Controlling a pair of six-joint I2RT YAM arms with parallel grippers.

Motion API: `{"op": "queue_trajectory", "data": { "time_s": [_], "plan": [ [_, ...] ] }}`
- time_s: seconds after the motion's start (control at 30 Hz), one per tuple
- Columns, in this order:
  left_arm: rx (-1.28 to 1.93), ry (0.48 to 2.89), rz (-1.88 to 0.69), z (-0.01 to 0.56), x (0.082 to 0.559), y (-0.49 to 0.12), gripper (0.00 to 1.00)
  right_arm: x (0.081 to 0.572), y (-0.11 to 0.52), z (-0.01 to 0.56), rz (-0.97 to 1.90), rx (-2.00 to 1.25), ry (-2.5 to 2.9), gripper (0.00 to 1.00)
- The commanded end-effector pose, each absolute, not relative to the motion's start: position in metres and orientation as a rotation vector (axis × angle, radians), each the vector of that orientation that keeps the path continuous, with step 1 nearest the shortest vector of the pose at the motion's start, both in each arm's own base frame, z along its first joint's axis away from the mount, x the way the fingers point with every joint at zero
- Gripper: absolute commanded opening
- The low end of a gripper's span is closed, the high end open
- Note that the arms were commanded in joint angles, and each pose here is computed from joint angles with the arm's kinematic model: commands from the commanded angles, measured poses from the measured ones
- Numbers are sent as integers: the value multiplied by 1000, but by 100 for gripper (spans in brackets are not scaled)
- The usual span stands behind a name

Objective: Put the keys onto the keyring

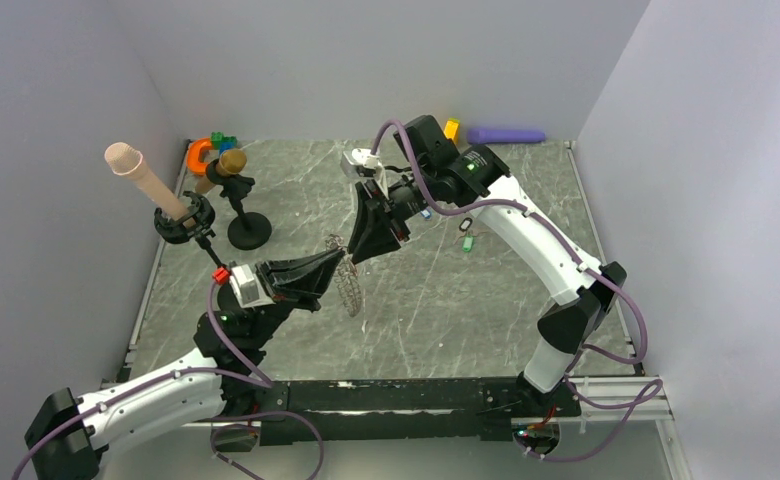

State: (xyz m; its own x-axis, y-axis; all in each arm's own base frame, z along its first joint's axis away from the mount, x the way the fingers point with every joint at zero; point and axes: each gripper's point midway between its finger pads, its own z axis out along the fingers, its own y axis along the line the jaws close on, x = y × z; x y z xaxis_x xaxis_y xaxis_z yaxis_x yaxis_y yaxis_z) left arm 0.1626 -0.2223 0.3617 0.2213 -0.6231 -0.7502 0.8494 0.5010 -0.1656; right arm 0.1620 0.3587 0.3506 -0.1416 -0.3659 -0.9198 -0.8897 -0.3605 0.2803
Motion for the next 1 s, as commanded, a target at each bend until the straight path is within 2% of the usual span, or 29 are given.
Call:
{"op": "queue_trajectory", "data": {
  "time_s": [0.0, 0.2, 0.5, 0.6, 0.63, 0.73, 0.77, 0.9, 0.97],
  "plan": [
    [270, 795, -1065, 379, 157, -214, 0, 162, 361, 368, 1515, -1665, 1342, 31],
    [268, 795, -1064, 380, 157, -215, 0, 162, 362, 369, 1522, -1659, 1346, 26],
    [266, 803, -1063, 379, 159, -215, 0, 161, 362, 367, 1526, -1661, 1349, 0],
    [259, 806, -1063, 377, 160, -214, 0, 158, 360, 367, 1529, -1683, 1323, 0],
    [259, 810, -1062, 376, 160, -214, 2, 158, 359, 366, 1520, -1691, 1315, 0],
    [269, 829, -1056, 374, 159, -214, 22, 158, 358, 364, 1505, -1705, 1310, 0],
    [282, 843, -1052, 372, 159, -215, 26, 158, 357, 363, 1497, -1709, 1312, 0],
    [312, 875, -1043, 372, 155, -213, 38, 159, 355, 358, 1473, -1722, 1324, 0],
    [342, 889, -1041, 371, 151, -213, 40, 160, 354, 354, 1453, -1730, 1335, 0]
  ]
}}
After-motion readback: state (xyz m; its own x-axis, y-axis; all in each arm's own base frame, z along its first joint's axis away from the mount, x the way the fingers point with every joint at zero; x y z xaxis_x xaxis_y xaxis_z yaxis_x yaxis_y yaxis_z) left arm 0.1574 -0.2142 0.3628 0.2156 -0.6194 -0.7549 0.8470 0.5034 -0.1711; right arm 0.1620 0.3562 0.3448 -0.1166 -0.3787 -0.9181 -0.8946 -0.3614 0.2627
